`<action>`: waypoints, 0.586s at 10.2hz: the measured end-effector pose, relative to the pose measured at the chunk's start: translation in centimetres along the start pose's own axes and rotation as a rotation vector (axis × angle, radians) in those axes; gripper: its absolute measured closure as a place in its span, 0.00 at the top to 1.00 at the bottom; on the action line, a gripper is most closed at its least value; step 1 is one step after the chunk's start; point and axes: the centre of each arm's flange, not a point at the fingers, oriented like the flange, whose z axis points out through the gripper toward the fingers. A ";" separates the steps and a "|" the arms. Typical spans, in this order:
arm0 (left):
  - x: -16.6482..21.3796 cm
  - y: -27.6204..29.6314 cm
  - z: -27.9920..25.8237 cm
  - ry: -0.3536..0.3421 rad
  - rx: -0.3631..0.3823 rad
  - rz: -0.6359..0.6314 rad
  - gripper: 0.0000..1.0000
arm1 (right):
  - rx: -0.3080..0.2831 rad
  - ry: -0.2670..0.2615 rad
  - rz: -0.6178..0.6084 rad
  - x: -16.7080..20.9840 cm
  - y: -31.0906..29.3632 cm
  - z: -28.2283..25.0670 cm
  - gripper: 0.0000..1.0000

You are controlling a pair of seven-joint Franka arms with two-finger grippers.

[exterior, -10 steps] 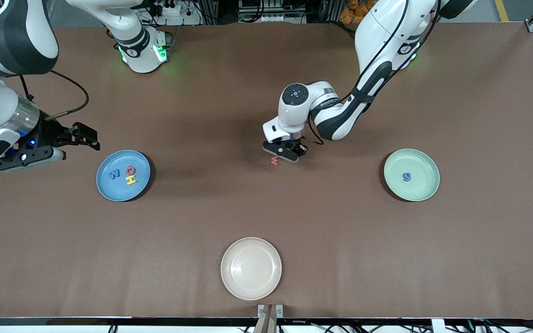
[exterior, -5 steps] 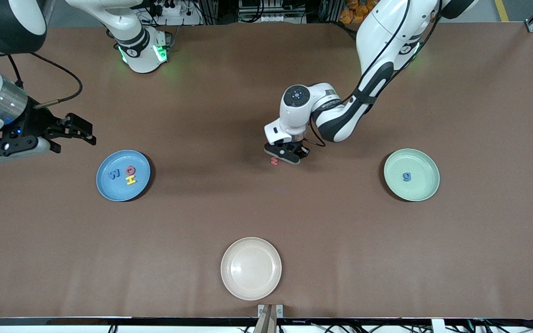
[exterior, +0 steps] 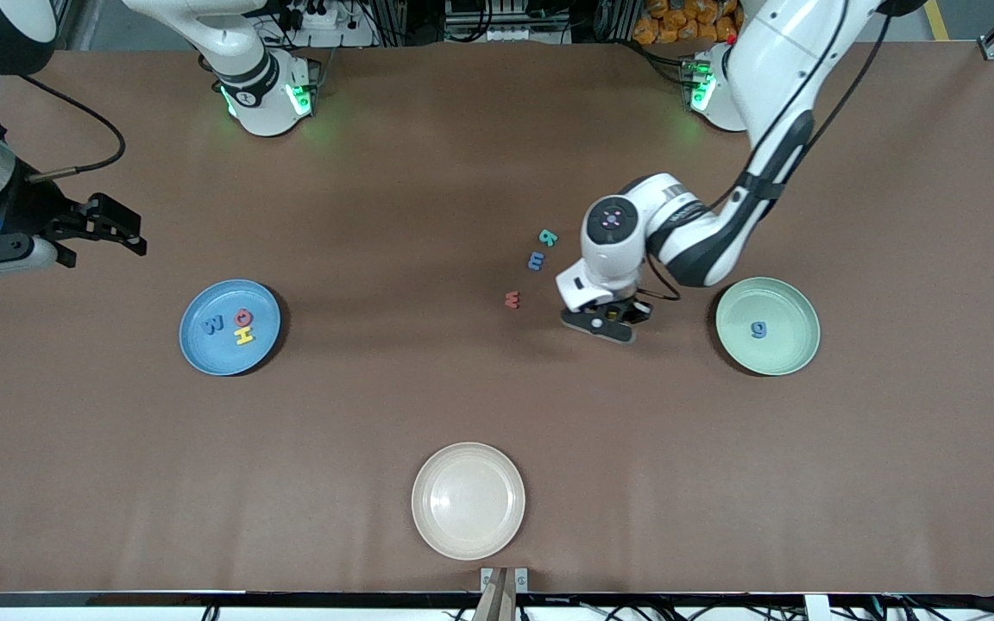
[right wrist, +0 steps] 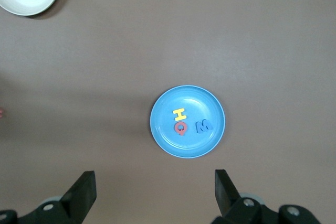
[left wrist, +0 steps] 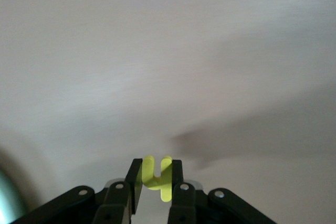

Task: Sort uppercase to blue plate, lowercase to green plate
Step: 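Carry the yellow 4 to the green plate while the right gripper returns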

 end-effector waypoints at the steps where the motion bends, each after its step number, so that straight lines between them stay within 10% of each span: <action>1: 0.1 -3.3 -0.7 -0.031 0.002 0.003 0.26 | 0.000 -0.004 0.007 -0.1 0.4 -0.5 1.00; 6: -3.6 -21.1 0.1 -0.157 -0.058 0.058 0.26 | 0.005 -0.022 0.066 0.3 -8.1 -0.3 1.00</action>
